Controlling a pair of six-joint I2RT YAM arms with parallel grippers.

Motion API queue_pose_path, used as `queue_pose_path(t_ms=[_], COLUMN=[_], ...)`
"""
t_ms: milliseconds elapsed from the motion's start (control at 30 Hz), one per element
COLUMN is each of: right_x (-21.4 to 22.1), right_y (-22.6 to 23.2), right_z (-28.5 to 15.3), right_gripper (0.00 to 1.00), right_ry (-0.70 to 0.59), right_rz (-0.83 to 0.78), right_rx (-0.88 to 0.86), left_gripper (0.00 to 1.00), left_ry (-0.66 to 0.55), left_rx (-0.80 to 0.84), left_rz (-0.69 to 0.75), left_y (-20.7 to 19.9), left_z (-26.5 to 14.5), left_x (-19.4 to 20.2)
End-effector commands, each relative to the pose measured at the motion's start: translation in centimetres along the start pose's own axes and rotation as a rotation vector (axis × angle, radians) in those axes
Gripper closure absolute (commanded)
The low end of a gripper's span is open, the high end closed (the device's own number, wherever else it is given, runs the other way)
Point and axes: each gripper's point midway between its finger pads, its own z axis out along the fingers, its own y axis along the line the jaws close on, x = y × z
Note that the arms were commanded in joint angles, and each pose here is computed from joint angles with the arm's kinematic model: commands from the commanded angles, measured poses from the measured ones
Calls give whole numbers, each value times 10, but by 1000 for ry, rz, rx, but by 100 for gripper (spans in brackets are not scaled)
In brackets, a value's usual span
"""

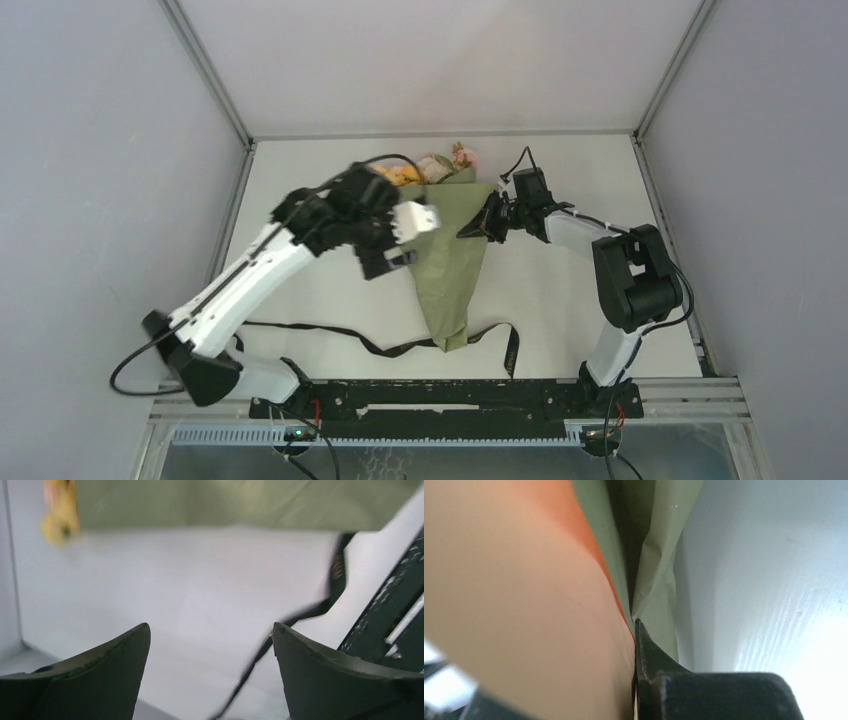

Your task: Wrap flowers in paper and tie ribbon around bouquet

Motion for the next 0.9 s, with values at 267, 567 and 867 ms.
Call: queue_pose_path(t_ms=[267, 567, 867], right_x=[15, 46, 74], right_y=[53, 61, 56], right_z=[-16, -7, 0], right_gripper=[100, 100, 100], right_ry=[39, 63, 72], right_rz=[-54, -84, -116], right_rx=[-115, -99, -67], left_gripper=[4, 20, 19], left_ry=[555, 710, 804], left_rx=[-419, -266, -147], left_rz=[-862, -1196, -1313], left_y=[41, -33, -78], left_z=[-57, -50, -18], left_x=[323, 413, 457])
